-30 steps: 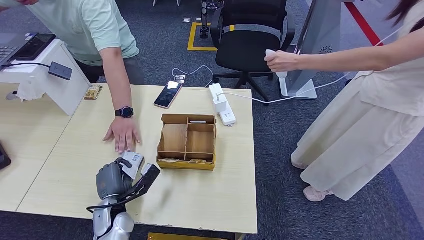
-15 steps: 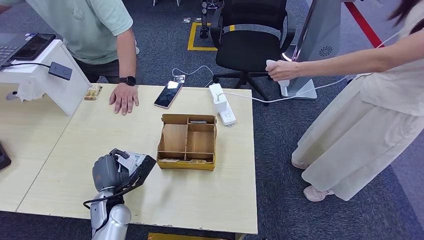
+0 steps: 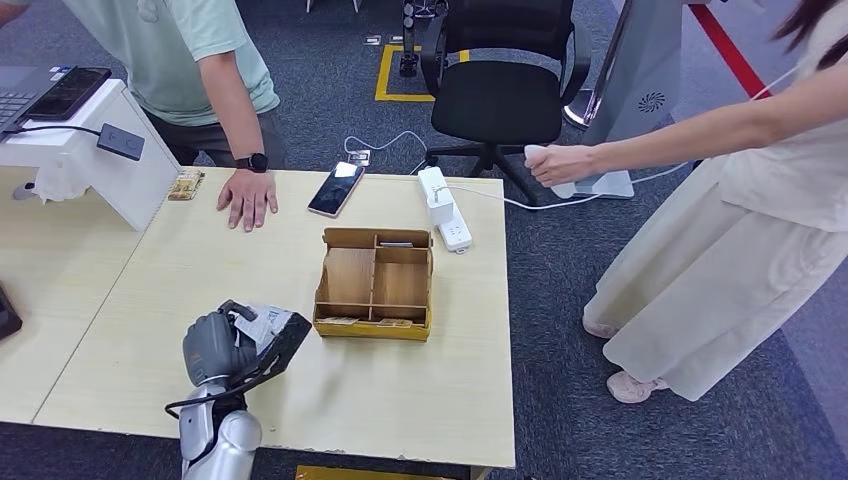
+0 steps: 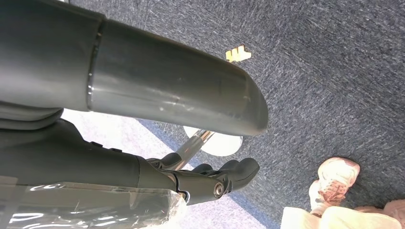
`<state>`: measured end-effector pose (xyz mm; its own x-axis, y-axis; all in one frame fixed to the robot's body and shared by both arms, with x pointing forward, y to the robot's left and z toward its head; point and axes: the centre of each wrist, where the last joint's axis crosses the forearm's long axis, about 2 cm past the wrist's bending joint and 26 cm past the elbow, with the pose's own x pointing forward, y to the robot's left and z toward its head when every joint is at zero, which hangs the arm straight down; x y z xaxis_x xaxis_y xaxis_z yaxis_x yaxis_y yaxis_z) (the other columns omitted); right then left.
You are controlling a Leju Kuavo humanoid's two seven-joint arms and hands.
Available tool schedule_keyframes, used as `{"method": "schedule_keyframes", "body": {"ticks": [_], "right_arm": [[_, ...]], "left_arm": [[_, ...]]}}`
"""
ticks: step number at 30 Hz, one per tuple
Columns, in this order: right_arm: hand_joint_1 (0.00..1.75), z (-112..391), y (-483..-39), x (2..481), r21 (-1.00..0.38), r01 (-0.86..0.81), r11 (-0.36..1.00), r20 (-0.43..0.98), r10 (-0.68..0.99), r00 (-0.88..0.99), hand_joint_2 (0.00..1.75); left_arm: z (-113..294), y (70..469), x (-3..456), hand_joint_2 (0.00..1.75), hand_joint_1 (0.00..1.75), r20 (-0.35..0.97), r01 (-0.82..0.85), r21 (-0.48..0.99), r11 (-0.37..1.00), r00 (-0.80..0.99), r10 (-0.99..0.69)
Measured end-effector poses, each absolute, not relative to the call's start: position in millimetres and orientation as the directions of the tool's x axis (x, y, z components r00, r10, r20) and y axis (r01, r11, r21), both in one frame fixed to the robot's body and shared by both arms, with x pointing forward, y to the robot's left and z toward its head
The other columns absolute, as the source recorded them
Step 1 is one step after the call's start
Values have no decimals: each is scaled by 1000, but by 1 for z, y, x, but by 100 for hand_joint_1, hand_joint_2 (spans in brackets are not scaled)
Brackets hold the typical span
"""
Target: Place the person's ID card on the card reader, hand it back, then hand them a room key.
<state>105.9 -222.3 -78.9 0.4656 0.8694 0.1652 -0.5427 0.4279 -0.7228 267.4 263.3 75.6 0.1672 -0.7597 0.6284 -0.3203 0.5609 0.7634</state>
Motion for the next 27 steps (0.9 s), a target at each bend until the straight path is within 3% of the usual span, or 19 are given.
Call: {"method": "schedule_keyframes", "body": {"ticks": [27], "right_arm": [[0, -80, -225, 102, -722, -538, 434, 164, 864, 477, 0]], "left_arm": [[55, 288, 239, 175, 175, 533, -293, 842, 453, 317, -785]]}}
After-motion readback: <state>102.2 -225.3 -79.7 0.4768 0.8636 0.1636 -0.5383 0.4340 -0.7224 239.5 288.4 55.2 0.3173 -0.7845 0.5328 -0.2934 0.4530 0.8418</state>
